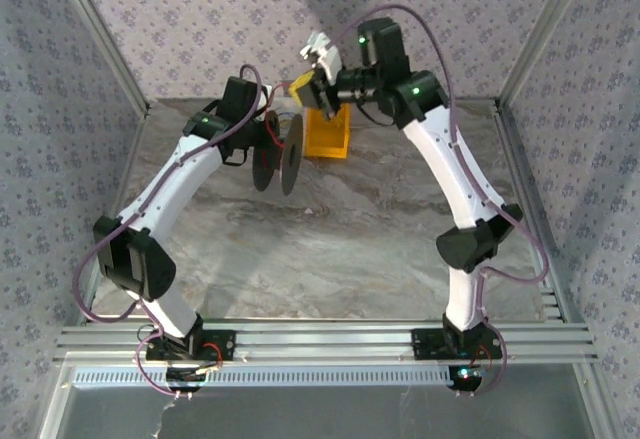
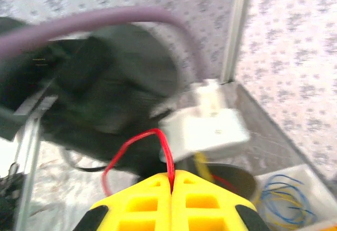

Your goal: Wrap the cables

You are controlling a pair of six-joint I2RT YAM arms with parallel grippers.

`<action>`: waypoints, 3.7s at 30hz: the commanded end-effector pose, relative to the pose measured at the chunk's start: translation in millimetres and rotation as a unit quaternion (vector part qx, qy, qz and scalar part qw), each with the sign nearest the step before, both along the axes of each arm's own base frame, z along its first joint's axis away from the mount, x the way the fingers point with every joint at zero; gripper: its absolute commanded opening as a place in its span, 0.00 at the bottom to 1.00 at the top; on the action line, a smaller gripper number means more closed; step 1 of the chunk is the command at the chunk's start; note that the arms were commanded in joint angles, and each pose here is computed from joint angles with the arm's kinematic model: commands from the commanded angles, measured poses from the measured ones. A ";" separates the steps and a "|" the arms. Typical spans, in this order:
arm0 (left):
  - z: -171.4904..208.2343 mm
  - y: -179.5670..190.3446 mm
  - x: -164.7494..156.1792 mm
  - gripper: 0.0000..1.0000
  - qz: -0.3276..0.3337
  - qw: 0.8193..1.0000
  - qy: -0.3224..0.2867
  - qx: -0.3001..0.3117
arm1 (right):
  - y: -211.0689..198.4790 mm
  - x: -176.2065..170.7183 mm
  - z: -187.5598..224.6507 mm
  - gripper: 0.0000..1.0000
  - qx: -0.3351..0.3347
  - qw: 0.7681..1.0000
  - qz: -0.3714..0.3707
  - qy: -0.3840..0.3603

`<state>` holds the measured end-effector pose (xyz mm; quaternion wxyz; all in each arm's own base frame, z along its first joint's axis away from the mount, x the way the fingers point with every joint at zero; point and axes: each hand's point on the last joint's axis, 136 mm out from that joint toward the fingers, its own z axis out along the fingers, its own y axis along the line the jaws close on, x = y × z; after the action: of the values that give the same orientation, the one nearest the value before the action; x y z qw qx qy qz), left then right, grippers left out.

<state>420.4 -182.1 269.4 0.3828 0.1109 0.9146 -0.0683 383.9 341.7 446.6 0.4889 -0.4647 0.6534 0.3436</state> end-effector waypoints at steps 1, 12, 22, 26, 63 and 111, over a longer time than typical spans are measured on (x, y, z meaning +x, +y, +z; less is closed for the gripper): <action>17.6 0.6 -24.9 0.00 -0.050 0.999 -0.006 0.001 | -29.7 37.6 13.8 0.00 0.032 0.999 -0.028 -0.003; 43.8 -50.1 -107.9 0.00 -0.299 0.950 0.027 -0.092 | -113.1 155.5 -101.2 0.00 -0.012 0.984 -0.141 0.106; 174.0 -20.3 -112.9 0.00 -0.327 0.888 -0.123 -0.297 | -122.9 123.9 -236.1 0.00 -0.059 0.962 -0.150 0.219; 197.9 -4.2 -85.0 0.00 -0.268 0.889 -0.154 -0.337 | -110.6 88.0 -257.9 0.00 -0.058 0.959 -0.145 0.236; 36.1 1.8 50.5 0.00 0.070 0.994 -0.069 -0.054 | 44.1 -101.9 -142.1 0.00 -0.164 0.985 0.009 0.054; 59.7 -16.4 28.8 0.00 0.034 0.968 0.002 -0.248 | 18.0 -83.7 -124.3 0.92 -0.069 0.994 -0.024 -0.075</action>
<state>442.0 -196.2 306.2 0.3749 0.0026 0.8882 -0.2655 286.4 355.4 336.3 0.4816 -0.4862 0.6569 0.3166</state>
